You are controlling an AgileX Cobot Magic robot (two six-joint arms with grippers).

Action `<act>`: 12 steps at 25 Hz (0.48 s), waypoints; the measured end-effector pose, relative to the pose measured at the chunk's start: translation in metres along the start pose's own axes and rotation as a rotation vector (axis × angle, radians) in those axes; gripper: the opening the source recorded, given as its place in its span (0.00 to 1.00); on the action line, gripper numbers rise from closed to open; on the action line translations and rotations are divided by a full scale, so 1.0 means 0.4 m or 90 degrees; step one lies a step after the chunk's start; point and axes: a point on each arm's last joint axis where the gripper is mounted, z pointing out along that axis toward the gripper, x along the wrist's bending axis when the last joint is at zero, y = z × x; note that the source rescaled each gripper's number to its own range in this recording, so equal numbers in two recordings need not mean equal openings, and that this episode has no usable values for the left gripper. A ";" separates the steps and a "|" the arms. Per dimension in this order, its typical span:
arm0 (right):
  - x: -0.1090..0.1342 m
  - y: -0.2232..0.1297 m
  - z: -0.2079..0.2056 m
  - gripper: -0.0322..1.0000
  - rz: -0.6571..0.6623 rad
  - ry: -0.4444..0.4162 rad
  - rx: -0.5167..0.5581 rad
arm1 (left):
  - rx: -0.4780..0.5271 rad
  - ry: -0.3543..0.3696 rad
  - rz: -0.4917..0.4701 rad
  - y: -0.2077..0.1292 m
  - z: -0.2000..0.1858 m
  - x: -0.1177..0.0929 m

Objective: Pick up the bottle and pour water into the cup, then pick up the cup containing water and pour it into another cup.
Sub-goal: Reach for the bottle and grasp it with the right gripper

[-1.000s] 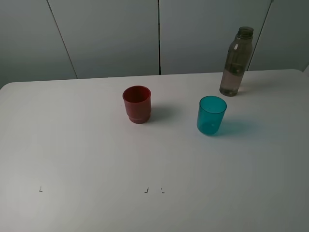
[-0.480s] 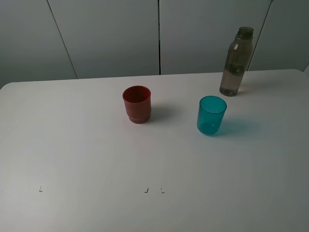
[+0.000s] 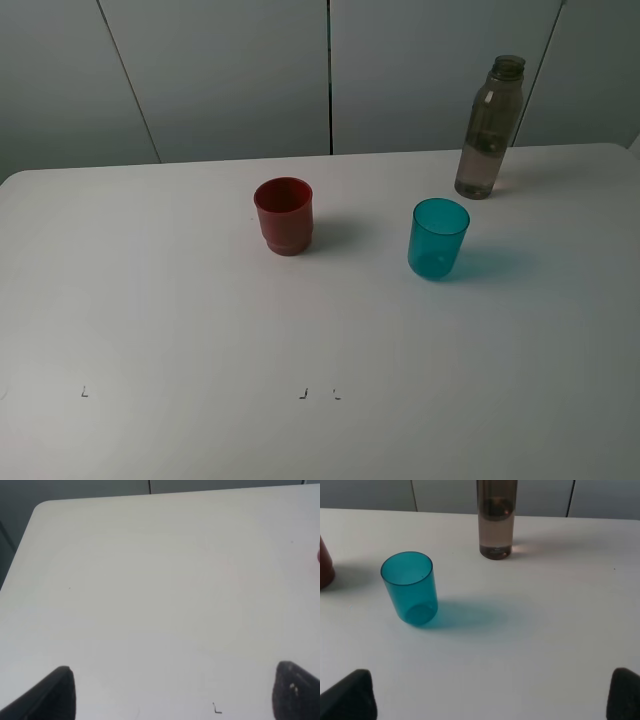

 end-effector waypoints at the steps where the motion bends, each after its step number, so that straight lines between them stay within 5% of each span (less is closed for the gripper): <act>1: 0.000 0.000 0.000 1.00 0.000 0.000 0.000 | 0.000 0.000 0.000 0.000 0.000 0.000; 12: 0.000 0.000 0.000 1.00 0.000 0.000 0.000 | 0.000 0.000 0.000 0.000 0.000 0.000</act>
